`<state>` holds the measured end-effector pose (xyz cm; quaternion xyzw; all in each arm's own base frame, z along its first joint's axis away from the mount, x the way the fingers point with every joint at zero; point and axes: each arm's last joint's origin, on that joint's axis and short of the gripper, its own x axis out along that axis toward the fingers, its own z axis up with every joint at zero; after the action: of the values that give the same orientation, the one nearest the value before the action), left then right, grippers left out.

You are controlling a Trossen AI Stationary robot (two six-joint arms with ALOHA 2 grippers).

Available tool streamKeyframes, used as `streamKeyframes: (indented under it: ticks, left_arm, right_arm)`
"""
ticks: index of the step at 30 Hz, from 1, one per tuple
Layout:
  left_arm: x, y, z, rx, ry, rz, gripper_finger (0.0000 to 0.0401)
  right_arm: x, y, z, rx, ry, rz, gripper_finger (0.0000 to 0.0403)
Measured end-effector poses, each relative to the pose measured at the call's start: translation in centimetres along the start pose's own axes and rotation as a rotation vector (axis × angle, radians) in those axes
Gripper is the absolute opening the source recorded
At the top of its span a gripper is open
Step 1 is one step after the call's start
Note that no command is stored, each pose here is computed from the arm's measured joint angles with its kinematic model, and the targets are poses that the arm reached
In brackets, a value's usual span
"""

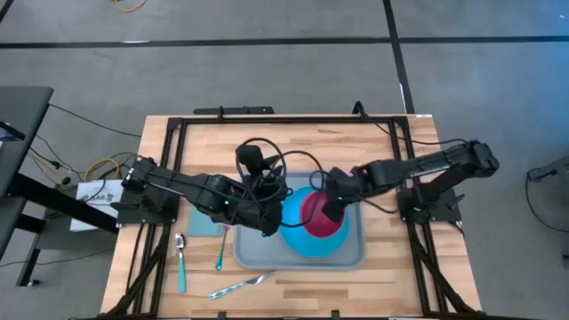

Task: Set up tray
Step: Put the red bowl on top of the blue plate on the gray serving tray

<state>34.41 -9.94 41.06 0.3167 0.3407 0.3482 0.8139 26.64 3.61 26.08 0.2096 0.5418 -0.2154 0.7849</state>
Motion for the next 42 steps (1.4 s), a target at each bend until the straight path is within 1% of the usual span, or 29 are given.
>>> streamKeyframes:
  ticks: [4, 8, 11, 16, 20, 26, 32, 35, 39, 42]
  left_arm:
    - [0.0, 0.1, -0.6, -0.002, 0.033, -0.009, 0.0135]
    - [-0.1, 0.1, -1.4, -0.009, 0.078, -0.034, 0.0135]
    - [-0.1, 0.1, -1.8, -0.045, 0.110, -0.063, 0.0135]
    - [-0.2, 0.3, -2.4, -0.077, 0.146, -0.054, 0.0135]
    - [-0.2, 0.2, -2.5, -0.109, 0.163, -0.076, 0.0135]
    - [-0.2, 0.2, -2.5, -0.114, 0.170, -0.096, 0.0135]
    - [-0.2, 0.1, -2.6, -0.133, 0.184, -0.130, 0.0135]
    - [-0.2, 0.0, -2.6, -0.135, 0.191, -0.145, 0.0135]
    - [-0.2, 0.0, -2.6, -0.135, 0.191, -0.146, 0.0135]
    - [-0.2, 0.0, -2.6, -0.136, 0.198, -0.163, 0.0135]
  right_arm:
    - [2.2, -0.3, 0.8, -0.010, 0.098, -0.011, 0.0004]
    - [4.6, 0.2, 1.1, -0.063, 0.180, 0.003, 0.0007]
    - [6.1, 0.5, 1.1, -0.103, 0.249, 0.014, 0.0007]
    - [7.3, 1.1, 1.4, -0.185, 0.298, 0.033, 0.0018]
    - [7.2, 1.7, 2.1, -0.248, 0.288, 0.046, 0.0039]
    - [6.7, 2.1, 2.8, -0.309, 0.262, 0.067, 0.0064]
    - [6.6, 2.1, 2.8, -0.311, 0.263, 0.067, 0.0067]
    - [6.4, 2.4, 2.6, -0.337, 0.257, 0.070, 0.0067]
    - [5.3, 2.8, 2.4, -0.378, 0.175, 0.035, 0.0067]
    - [4.5, 3.0, 2.1, -0.394, 0.143, 0.020, 0.0067]
